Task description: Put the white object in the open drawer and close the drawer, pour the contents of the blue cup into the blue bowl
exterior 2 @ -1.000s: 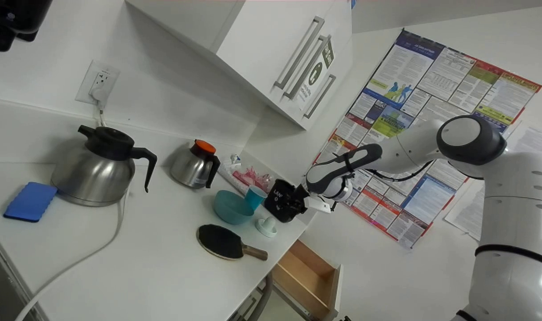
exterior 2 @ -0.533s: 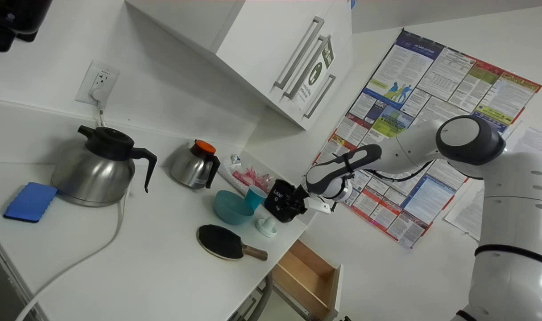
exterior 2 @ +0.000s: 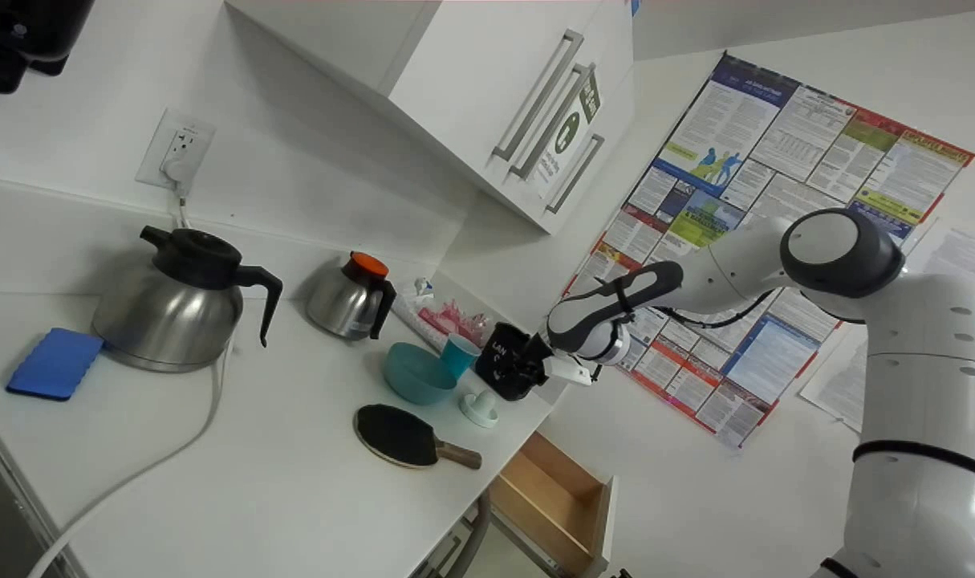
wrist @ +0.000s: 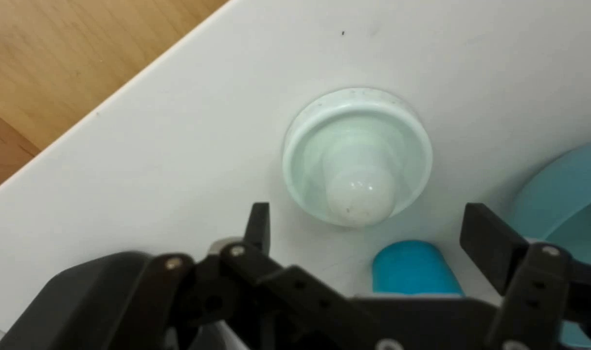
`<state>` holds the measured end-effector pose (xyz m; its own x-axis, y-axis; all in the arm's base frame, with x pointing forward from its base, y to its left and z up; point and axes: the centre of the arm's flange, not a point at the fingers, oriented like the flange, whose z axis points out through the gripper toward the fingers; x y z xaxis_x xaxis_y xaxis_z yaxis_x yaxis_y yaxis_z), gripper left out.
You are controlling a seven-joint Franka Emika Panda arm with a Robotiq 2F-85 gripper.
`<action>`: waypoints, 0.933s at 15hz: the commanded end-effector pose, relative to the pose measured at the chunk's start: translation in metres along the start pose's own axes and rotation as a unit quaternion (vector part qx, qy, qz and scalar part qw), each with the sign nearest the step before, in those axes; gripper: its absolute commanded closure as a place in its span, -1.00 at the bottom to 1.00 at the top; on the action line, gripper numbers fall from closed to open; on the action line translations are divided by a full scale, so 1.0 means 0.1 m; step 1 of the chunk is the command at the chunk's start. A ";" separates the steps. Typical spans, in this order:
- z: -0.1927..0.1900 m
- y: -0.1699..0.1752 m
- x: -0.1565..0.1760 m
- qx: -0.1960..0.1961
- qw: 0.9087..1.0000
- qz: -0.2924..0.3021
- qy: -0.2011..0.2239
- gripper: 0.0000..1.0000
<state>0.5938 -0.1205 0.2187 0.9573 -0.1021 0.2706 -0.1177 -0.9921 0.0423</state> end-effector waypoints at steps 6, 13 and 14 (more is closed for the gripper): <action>0.30 0.05 0.20 -0.003 1.000 -0.004 0.012 -1.00; 0.50 0.05 0.27 -0.009 1.000 -0.008 0.007 -0.17; 0.52 0.05 0.28 -0.009 1.000 -0.009 0.006 -0.03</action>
<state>0.6233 -0.1275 0.1800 0.9582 -0.0961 0.2695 -0.1141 -0.9921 0.0519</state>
